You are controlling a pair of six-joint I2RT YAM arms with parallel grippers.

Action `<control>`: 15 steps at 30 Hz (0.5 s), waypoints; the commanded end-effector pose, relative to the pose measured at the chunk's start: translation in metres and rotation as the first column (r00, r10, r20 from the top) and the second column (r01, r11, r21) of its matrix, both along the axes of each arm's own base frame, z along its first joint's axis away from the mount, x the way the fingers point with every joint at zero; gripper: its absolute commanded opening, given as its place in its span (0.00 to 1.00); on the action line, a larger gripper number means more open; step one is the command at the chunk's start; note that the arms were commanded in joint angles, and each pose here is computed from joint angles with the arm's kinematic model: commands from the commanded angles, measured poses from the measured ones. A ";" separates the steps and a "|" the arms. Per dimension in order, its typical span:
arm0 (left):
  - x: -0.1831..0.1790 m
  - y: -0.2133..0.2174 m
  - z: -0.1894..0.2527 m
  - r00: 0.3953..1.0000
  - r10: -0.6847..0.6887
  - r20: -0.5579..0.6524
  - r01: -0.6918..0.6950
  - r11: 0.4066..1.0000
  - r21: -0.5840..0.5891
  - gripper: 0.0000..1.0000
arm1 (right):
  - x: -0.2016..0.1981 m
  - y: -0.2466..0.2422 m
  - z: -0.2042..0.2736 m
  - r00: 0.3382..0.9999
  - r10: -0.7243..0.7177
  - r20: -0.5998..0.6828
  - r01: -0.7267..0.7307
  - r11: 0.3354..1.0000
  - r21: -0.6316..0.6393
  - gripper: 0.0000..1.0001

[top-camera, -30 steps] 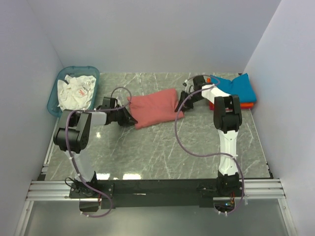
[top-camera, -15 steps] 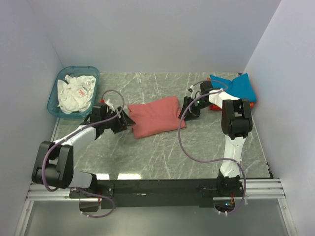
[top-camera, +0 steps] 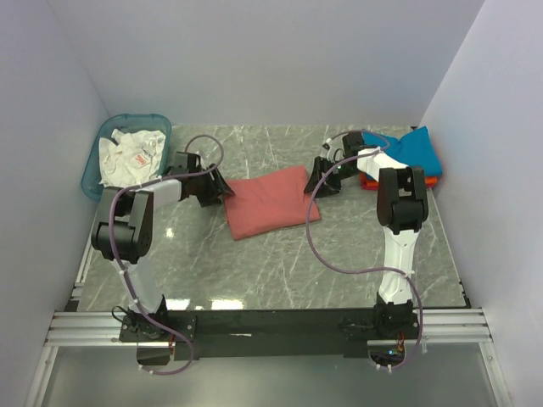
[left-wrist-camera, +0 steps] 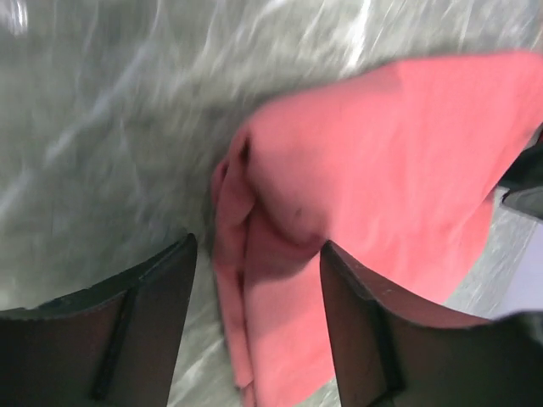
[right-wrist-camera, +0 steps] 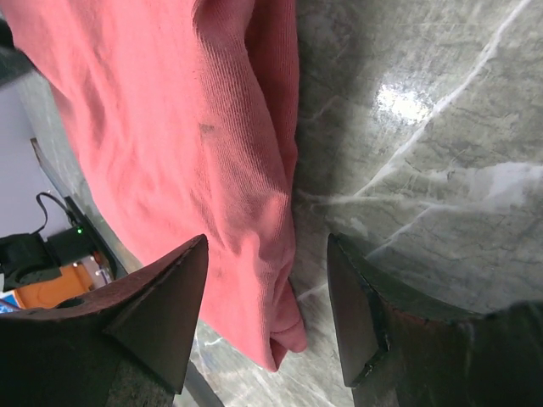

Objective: Fold and stack the t-shirts
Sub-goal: Fold the tshirt

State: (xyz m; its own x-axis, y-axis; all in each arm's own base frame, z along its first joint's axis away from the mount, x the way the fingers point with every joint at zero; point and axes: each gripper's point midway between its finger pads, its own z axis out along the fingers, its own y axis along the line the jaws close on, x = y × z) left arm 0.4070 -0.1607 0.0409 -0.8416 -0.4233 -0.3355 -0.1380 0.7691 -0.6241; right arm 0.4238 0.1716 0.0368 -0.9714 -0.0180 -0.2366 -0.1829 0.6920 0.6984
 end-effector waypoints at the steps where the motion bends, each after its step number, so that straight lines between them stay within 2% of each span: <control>1: 0.026 0.010 0.012 0.999 0.003 0.054 -0.007 0.998 0.057 0.64 | -0.006 0.002 -0.003 1.000 0.016 -0.015 -0.016 1.000 0.000 0.65; 7: 0.034 0.015 0.002 1.000 -0.016 0.019 0.015 0.999 0.032 0.47 | -0.008 0.005 -0.010 0.999 0.015 -0.035 -0.015 1.000 -0.003 0.60; 14: 0.032 0.011 -0.005 0.999 -0.038 -0.001 0.038 0.999 -0.024 0.47 | -0.010 0.005 -0.011 0.999 0.018 -0.041 -0.019 1.000 -0.019 0.58; 15: 0.033 0.012 -0.006 0.999 -0.034 -0.007 0.034 0.999 -0.027 0.44 | -0.010 0.005 -0.013 0.999 0.018 -0.041 -0.019 1.000 -0.021 0.57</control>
State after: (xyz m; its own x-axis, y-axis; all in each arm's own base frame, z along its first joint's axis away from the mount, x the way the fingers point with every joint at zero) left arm 0.4377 -0.1448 0.0339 -0.8468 -0.4209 -0.3253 -0.1403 0.7665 -0.6267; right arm 0.4187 0.1752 0.0337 -0.9752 -0.0279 -0.2197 -0.1773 0.6929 0.6989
